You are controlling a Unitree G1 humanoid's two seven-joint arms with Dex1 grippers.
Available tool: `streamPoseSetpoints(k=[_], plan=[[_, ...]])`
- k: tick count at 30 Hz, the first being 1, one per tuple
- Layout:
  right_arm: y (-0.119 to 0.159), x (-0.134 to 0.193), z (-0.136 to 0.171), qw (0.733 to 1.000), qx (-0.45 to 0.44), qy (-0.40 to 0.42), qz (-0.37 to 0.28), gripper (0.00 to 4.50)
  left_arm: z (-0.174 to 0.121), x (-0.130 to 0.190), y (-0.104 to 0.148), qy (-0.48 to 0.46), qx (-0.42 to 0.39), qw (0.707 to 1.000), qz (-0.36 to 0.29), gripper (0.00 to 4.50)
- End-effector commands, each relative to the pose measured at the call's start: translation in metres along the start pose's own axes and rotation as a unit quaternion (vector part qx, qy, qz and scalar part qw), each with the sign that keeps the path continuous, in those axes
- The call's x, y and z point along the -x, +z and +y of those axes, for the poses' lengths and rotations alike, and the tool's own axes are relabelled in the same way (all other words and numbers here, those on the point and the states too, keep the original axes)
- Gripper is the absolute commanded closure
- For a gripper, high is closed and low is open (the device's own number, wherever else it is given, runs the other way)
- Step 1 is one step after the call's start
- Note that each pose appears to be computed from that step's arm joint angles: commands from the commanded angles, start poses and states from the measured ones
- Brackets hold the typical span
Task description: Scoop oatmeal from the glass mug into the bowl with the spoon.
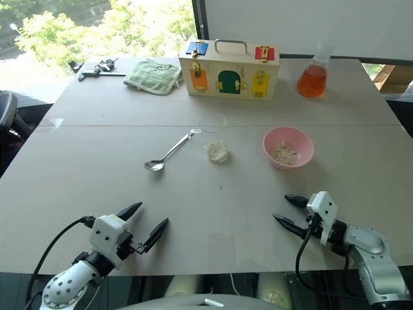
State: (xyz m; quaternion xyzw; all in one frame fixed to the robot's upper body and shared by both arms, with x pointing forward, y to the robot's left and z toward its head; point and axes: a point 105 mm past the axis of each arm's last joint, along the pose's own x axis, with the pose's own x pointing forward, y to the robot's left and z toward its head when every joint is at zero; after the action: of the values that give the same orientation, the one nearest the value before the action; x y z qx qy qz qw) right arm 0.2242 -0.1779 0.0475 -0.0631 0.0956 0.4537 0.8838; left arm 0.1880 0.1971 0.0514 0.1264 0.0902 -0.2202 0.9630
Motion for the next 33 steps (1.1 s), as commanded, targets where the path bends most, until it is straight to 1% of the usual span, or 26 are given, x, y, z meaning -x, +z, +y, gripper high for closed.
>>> streamPoseSetpoints(k=[1,23,30,33], plan=[[-0.019,-0.002,0.013,0.999,-0.031,0.022,0.03,1.19,-0.009,0.001,-0.014,-0.012,0.004,0.999,0.03,0.04],[-0.02,-0.007,0.015,0.999,-0.014,0.037,0.028,1.19,-0.006,-0.002,-0.012,-0.003,-0.008,1.0,0.028,0.04],[-0.007,-0.016,0.023,0.999,-0.014,0.047,0.001,1.19,-0.002,-0.007,0.005,-0.009,0.005,1.0,0.003,0.04],[0.01,-0.029,0.028,0.998,-0.027,0.038,-0.032,1.19,0.004,-0.012,0.021,-0.011,0.011,1.0,-0.016,0.04]])
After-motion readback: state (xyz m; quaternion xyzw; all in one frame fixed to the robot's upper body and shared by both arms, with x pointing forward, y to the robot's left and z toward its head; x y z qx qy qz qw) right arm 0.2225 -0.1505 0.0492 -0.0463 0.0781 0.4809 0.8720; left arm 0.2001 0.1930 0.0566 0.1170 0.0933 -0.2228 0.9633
